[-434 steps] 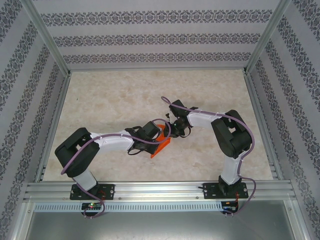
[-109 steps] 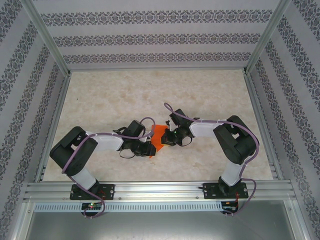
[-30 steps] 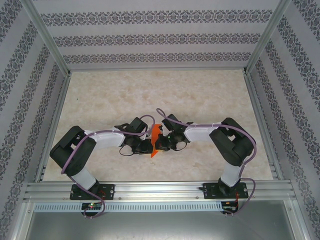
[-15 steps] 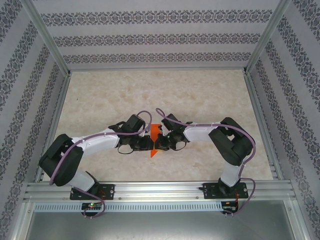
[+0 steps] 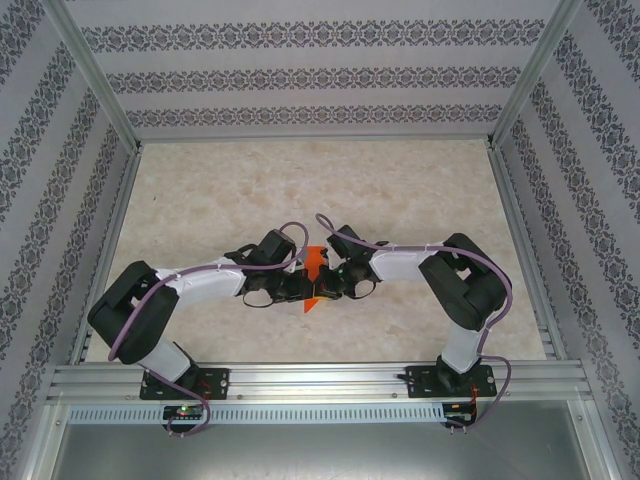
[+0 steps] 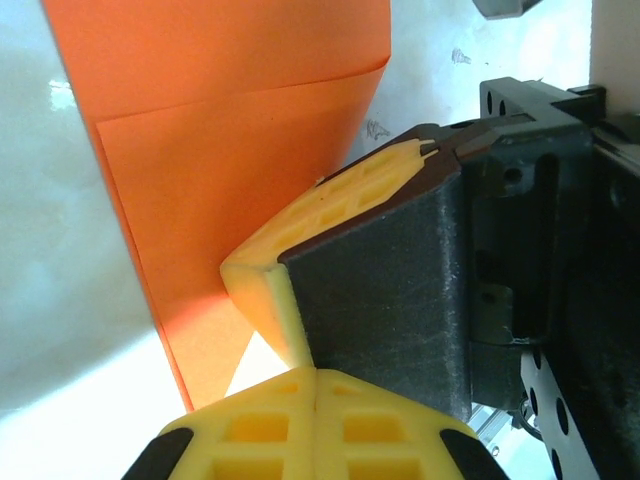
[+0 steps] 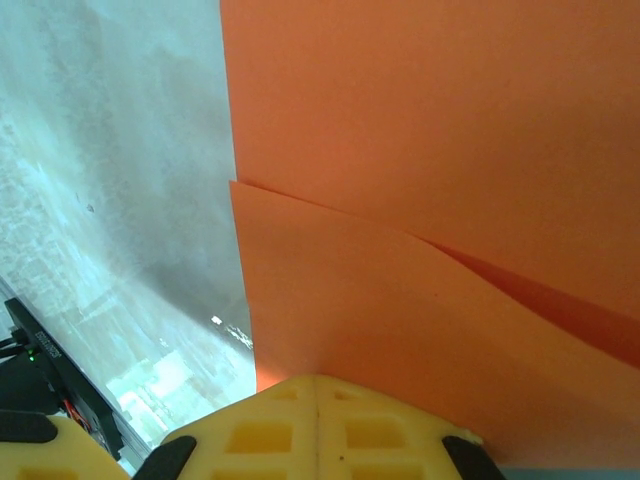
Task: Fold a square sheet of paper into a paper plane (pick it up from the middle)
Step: Third fold the triangle at the center of the table.
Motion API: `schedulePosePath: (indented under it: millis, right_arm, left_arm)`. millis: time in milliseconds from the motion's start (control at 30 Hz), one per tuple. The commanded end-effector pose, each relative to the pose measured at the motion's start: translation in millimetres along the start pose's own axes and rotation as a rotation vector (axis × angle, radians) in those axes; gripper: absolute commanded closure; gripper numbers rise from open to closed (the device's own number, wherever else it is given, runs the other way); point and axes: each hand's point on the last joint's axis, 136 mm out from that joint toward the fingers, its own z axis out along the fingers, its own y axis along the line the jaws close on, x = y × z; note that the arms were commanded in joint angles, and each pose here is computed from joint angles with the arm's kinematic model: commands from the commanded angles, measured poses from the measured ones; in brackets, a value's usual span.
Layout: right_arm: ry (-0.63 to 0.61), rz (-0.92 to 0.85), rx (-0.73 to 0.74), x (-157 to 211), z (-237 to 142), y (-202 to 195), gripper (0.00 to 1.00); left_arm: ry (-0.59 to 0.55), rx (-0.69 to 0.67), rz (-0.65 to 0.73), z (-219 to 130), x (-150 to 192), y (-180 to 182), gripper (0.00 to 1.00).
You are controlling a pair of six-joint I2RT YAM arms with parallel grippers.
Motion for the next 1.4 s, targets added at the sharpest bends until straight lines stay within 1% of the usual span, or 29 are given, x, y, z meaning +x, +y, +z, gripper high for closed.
schedulePosePath:
  millis: [0, 67, 167, 300, 367, 467, 767, 1067, 1233, 1367]
  right_arm:
    - [-0.011, 0.061, 0.113, 4.2, 11.6, -33.8, 0.95]
    - [-0.017, 0.069, 0.113, 2.1, 10.4, -36.4, 0.95]
    - [-0.020, 0.076, 0.117, 1.3, 8.7, -39.5, 0.95]
    - [-0.022, 0.079, 0.120, 1.0, 7.5, -41.5, 0.95]
    - [-0.023, 0.086, 0.122, 0.4, 7.2, -43.7, 0.95]
    - [-0.023, 0.085, 0.121, 0.4, 6.8, -43.5, 0.95]
    - [-0.028, 0.084, 0.119, -1.3, 6.0, -42.5, 0.95]
    - [-0.028, 0.084, 0.114, -1.4, 5.3, -40.5, 0.95]
    - [-0.031, 0.082, 0.114, -2.4, 4.9, -39.6, 0.95]
    - [-0.029, 0.084, 0.117, -1.9, 4.8, -40.2, 0.95]
  left_arm:
    - [0.040, -0.073, -0.021, 24.9, 22.1, 27.8, 0.96]
    - [0.004, -0.050, -0.025, 19.3, 20.8, 24.9, 0.97]
    - [-0.045, -0.053, -0.020, 8.3, 17.0, 21.9, 0.99]
    - [-0.068, -0.023, -0.011, 1.6, 12.4, 10.9, 1.00]
    - [-0.073, -0.061, -0.022, -2.1, 12.8, 16.0, 1.00]
    - [-0.098, -0.043, -0.030, -5.5, 11.6, 14.3, 1.00]
    - [-0.074, 0.003, -0.036, 7.1, 7.4, 6.5, 1.00]
    - [-0.048, -0.012, -0.051, 21.5, 7.6, 15.0, 1.00]
    - [-0.040, -0.036, -0.050, 22.0, 8.8, 19.2, 1.00]
    - [-0.047, -0.012, -0.039, 18.9, 7.8, 11.7, 1.00]
